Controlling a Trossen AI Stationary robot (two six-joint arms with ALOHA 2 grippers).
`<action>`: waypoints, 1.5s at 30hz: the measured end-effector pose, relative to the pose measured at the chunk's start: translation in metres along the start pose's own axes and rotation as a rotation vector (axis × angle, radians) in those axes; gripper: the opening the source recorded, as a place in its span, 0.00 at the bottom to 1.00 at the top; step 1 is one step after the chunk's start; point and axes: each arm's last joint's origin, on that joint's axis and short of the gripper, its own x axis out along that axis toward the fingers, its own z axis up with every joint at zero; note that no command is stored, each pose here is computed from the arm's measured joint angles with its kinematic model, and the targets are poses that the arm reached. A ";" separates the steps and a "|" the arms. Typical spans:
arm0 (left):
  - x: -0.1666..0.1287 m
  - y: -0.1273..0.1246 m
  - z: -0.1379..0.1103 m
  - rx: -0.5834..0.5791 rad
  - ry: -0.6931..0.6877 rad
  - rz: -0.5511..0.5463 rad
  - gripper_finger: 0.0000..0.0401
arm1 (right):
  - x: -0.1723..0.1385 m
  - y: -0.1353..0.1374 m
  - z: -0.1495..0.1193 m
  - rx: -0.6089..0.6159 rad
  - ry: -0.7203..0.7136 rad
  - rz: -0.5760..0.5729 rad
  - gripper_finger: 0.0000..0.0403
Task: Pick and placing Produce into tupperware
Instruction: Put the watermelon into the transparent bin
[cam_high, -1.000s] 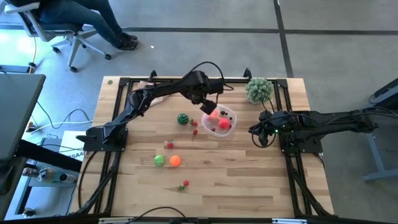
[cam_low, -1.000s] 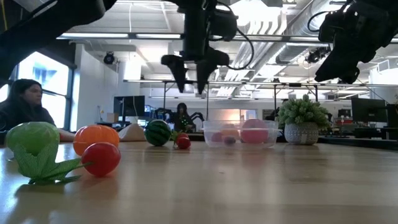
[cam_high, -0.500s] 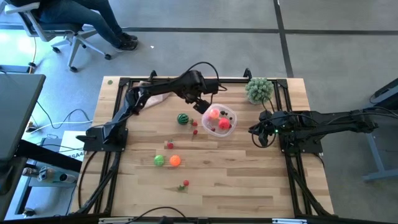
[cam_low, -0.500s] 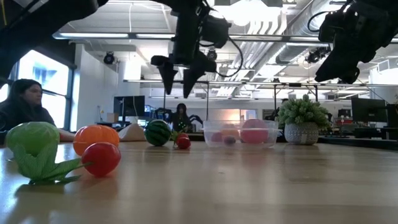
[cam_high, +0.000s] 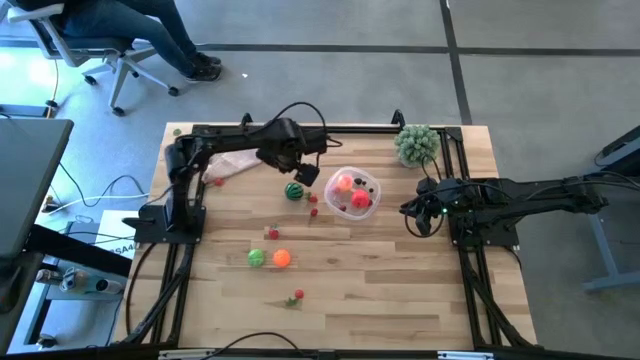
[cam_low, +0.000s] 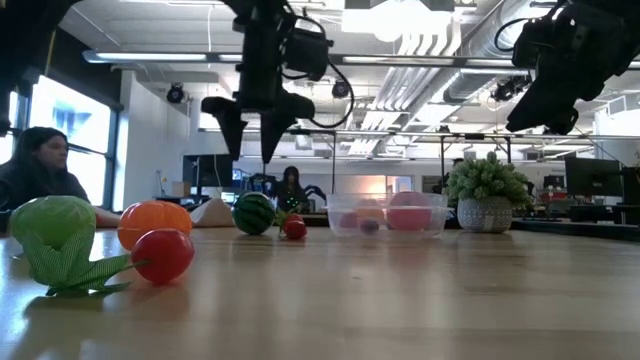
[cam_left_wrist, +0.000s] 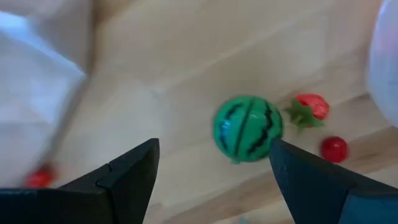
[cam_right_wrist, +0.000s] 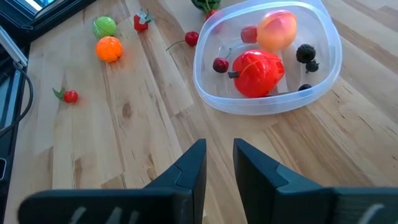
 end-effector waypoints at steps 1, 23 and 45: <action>0.004 0.002 -0.002 -0.008 0.002 -0.024 0.73 | 0.000 0.000 0.000 0.000 0.001 0.000 0.18; 0.027 0.004 -0.006 0.050 0.066 -0.244 0.73 | 0.000 0.000 0.000 0.000 0.001 0.001 0.18; 0.040 -0.002 -0.006 0.062 0.095 -0.225 0.83 | 0.000 0.000 0.000 0.000 0.000 0.001 0.18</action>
